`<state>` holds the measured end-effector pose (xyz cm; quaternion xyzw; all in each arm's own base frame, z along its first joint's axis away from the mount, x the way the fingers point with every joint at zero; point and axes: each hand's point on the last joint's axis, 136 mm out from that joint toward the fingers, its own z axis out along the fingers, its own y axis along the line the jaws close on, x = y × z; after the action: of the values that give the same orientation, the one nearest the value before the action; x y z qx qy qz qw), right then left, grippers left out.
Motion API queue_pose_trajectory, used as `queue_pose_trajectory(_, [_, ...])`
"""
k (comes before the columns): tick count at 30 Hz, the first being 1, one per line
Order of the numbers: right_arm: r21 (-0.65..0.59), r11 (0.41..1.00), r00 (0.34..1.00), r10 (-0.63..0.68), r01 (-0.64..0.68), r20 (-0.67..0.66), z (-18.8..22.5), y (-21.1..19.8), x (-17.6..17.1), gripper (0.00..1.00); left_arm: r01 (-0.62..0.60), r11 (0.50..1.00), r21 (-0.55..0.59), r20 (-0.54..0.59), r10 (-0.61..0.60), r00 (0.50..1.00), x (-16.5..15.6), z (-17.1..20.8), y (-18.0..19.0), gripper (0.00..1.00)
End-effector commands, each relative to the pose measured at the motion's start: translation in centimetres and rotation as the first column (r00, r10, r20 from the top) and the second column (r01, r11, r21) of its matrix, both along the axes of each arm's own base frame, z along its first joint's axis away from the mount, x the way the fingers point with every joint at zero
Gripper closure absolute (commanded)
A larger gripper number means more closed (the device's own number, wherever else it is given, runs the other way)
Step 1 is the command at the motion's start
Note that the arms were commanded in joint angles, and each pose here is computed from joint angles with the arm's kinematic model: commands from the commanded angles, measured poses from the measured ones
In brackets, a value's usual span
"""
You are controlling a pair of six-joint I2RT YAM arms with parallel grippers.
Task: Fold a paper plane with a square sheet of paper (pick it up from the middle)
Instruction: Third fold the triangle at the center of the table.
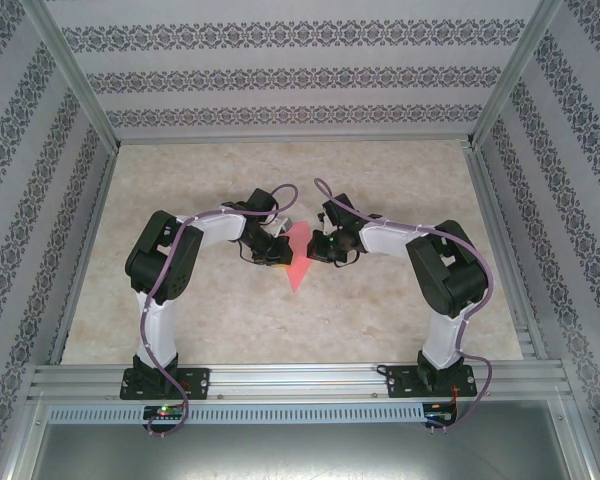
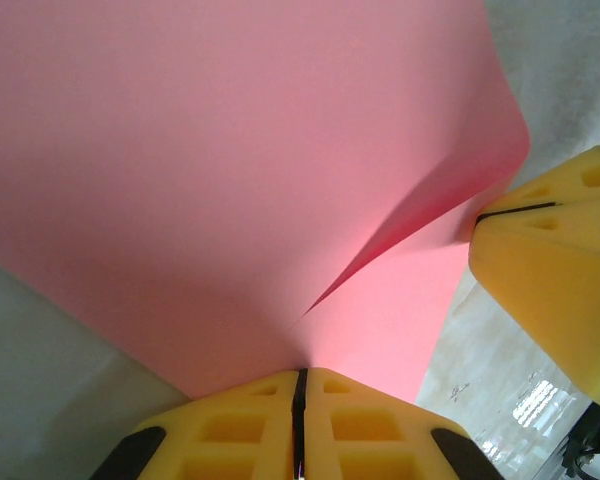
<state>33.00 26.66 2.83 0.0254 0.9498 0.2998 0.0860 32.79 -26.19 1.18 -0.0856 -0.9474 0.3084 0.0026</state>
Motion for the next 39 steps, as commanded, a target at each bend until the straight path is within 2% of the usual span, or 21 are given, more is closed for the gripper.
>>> queue_pose_trajectory(1, [0.038, 0.999, 1.000, 0.014, -0.014, -0.005, -0.2, 1.3, 0.4, 0.95, 0.018, 0.939, 0.344, -0.096, 0.016, 0.995, -3.2, -8.5, 6.2, 0.89])
queue_pose_trajectory(8, [-0.046, 0.999, 1.000, -0.008, 0.007, -0.024, -2.2, -1.0, 0.7, 0.96, 0.017, 0.938, 0.347, -0.092, 0.016, 0.996, -3.2, -8.4, 6.3, 0.89])
queue_pose_trajectory(14, [-0.070, 0.997, 0.999, -0.047, 0.045, -0.018, -2.8, -3.2, 1.3, 0.96, 0.023, 0.933, 0.359, -0.096, 0.012, 0.995, -3.4, -8.6, 6.6, 0.89])
queue_pose_trajectory(23, [-0.073, 0.993, 0.996, -0.090, 0.090, 0.002, -2.4, -5.4, 2.6, 0.96, 0.024, 0.935, 0.353, -0.099, 0.012, 0.995, -3.3, -8.5, 6.4, 0.89])
queue_pose_trajectory(29, [-0.061, 0.994, 0.996, -0.085, 0.088, 0.040, -0.4, -5.6, 3.2, 0.95, 0.023, 0.942, 0.336, -0.097, 0.011, 0.995, -3.2, -8.1, 6.1, 0.89])
queue_pose_trajectory(35, [0.037, 0.998, 0.998, -0.046, 0.044, 0.050, 2.0, -4.2, 2.5, 0.88, 0.018, 0.957, 0.290, -0.085, 0.007, 0.996, -2.7, -7.3, 5.2, 0.88])
queue_pose_trajectory(39, [0.056, 0.998, 0.999, -0.024, 0.022, 0.036, 2.4, -3.8, 1.4, 0.79, 0.010, 0.967, 0.253, -0.059, 0.006, 0.998, -2.1, -6.2, 4.4, 0.88])
